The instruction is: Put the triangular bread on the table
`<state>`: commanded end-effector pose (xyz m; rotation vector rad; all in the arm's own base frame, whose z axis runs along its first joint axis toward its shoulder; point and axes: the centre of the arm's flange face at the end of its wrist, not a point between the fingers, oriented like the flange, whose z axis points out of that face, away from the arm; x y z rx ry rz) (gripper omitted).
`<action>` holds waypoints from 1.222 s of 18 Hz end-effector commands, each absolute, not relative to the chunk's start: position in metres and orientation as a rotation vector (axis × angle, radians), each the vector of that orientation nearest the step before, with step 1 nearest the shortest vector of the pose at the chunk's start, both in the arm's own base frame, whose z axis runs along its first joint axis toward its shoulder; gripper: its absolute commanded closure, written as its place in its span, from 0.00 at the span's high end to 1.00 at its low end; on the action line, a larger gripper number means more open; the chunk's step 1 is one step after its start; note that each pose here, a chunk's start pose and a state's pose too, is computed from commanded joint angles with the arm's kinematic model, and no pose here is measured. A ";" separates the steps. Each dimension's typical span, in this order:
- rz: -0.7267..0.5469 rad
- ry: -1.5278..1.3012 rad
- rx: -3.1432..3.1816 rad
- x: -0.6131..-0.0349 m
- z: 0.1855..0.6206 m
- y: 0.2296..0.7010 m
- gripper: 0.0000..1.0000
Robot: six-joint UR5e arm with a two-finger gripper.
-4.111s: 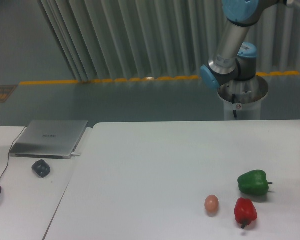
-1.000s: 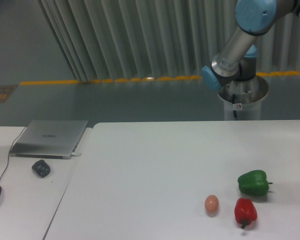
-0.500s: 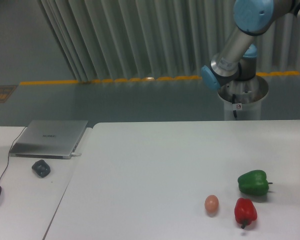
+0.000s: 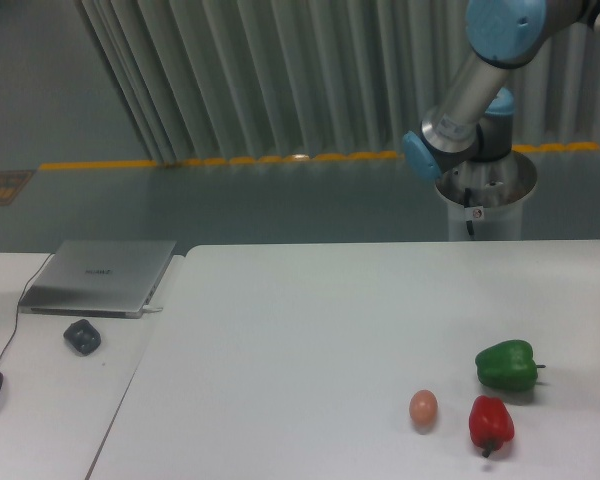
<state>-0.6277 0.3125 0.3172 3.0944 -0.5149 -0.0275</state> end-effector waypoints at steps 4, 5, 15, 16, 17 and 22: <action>-0.020 -0.515 3.097 -0.625 0.325 0.311 0.16; -0.013 -0.518 3.096 -0.625 0.328 0.311 0.16; 0.127 -0.499 3.220 -0.621 0.370 0.321 0.15; 0.136 -0.506 3.222 -0.617 0.373 0.324 0.15; 0.149 -0.516 3.228 -0.609 0.379 0.329 0.15; 0.177 -0.569 3.274 -0.567 0.394 0.377 0.15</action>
